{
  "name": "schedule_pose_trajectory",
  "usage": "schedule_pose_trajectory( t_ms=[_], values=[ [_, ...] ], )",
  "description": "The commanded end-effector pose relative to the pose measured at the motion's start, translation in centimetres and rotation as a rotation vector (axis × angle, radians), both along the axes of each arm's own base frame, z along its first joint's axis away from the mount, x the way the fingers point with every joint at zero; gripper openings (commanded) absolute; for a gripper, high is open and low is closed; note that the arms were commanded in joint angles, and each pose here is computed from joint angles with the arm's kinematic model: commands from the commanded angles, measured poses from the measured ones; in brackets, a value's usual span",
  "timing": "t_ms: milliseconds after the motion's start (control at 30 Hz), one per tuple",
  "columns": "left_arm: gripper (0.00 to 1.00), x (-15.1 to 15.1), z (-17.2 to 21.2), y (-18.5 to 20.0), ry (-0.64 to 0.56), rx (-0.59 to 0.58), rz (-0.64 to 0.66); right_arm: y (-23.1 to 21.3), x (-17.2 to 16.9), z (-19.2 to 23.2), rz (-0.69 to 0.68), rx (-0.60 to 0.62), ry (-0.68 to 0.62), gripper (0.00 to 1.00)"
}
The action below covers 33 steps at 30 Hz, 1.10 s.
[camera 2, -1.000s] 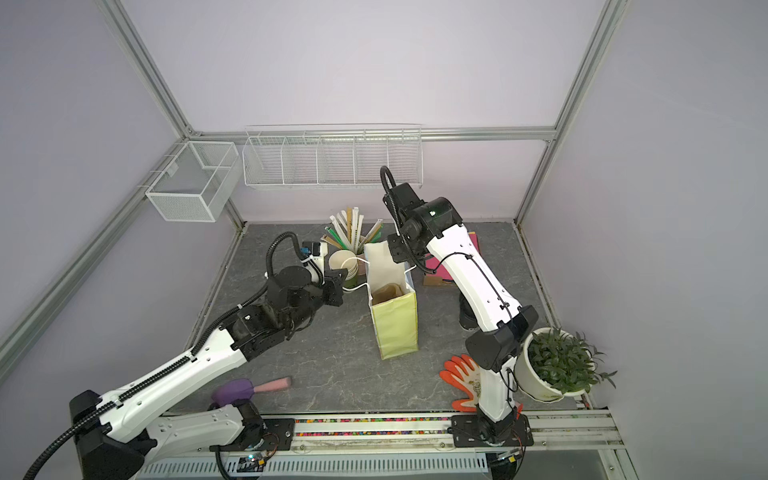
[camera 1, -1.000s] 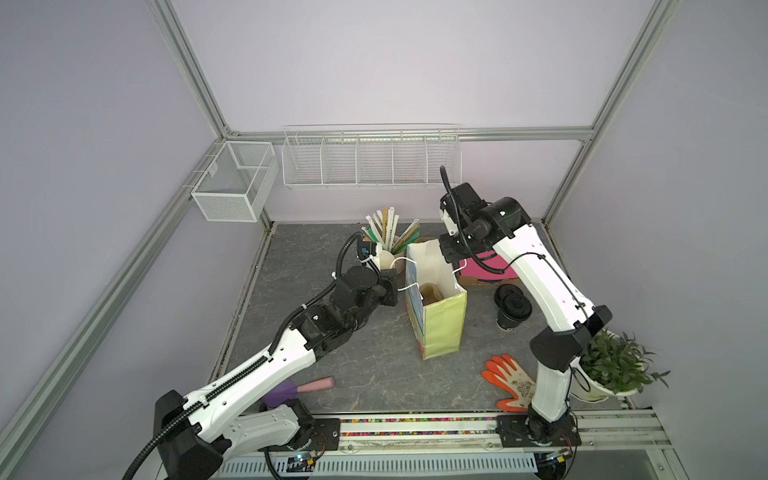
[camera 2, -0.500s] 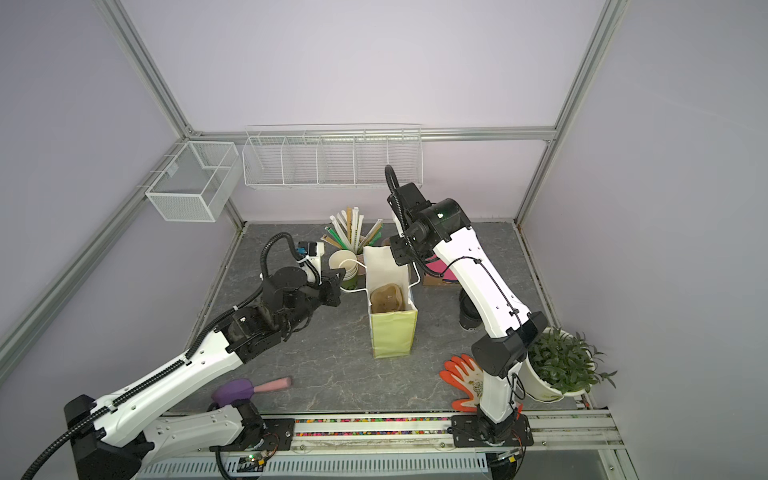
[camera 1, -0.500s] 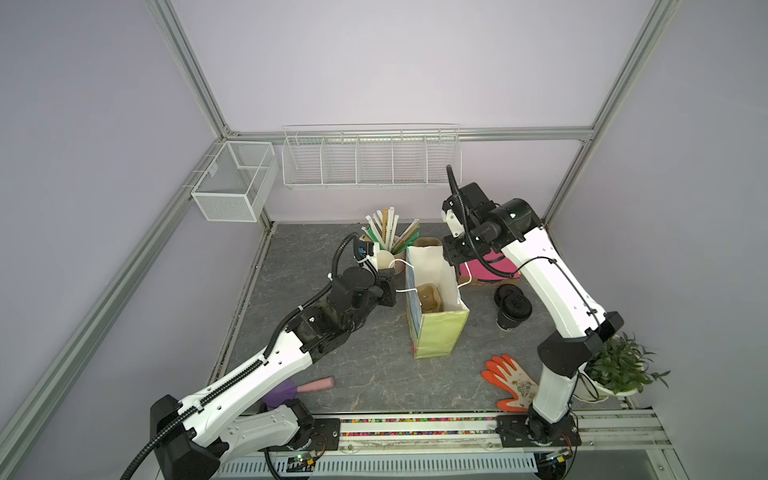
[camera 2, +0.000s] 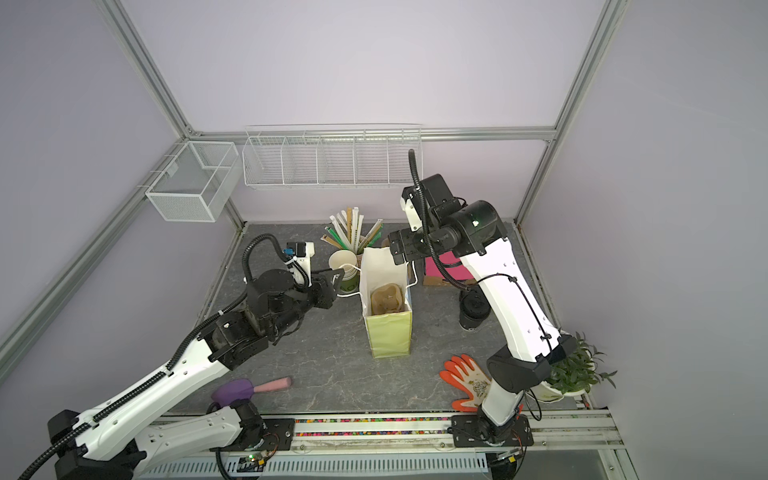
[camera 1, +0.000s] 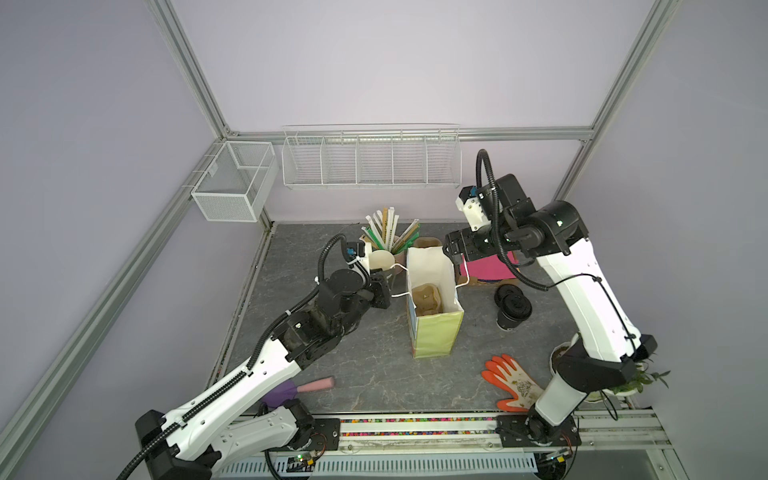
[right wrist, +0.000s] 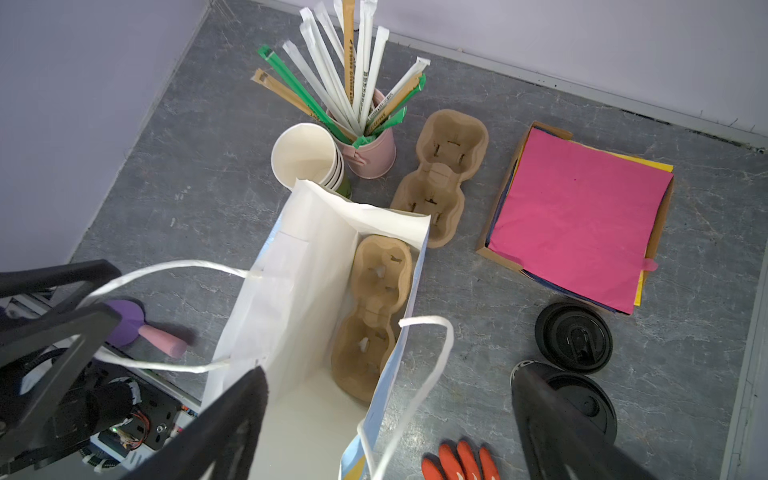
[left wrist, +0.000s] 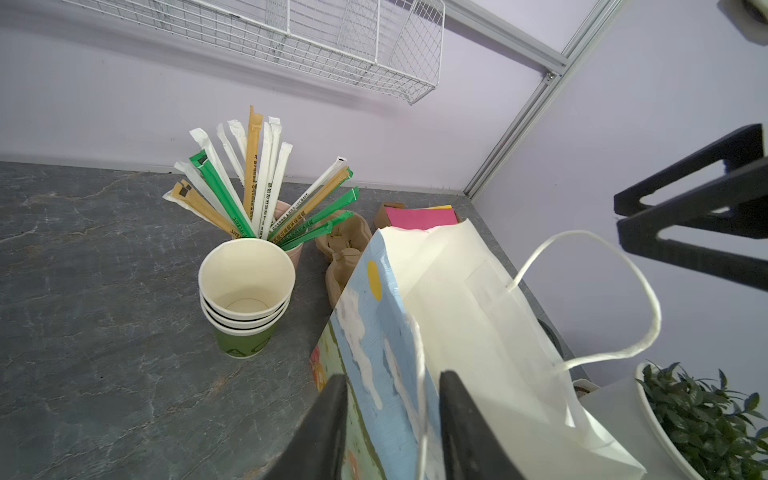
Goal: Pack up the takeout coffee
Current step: 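Move the right gripper toward the black coffee cups beside the pink paper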
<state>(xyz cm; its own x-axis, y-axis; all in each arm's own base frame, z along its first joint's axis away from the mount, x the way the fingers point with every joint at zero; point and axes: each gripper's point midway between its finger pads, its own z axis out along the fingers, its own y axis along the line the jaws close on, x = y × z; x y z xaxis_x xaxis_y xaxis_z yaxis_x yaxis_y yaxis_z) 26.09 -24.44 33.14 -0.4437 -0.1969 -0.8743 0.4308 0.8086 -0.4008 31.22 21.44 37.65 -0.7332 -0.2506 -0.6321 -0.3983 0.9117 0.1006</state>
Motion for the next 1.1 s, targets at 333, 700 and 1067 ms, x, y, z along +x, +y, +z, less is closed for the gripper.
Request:
schedule_pose_trajectory(
  t_ms=[333, 700, 1067],
  values=[
    [0.29, -1.1, -0.2, 0.9, 0.021, -0.002, -0.015, -1.0, -2.1, -3.2, -0.030, 0.026, 0.068, 0.44],
    [0.00, -1.0, -2.3, 1.2, 0.052, 0.031, 0.004, -3.1, -2.2, -7.1, -0.105, 0.000, 0.080, 0.11],
    [0.00, -1.3, -5.6, 1.5, 0.115, 0.027, 0.016, -1.8, -2.4, -12.6, -0.058, 0.098, 0.188, 0.07]
  ],
)
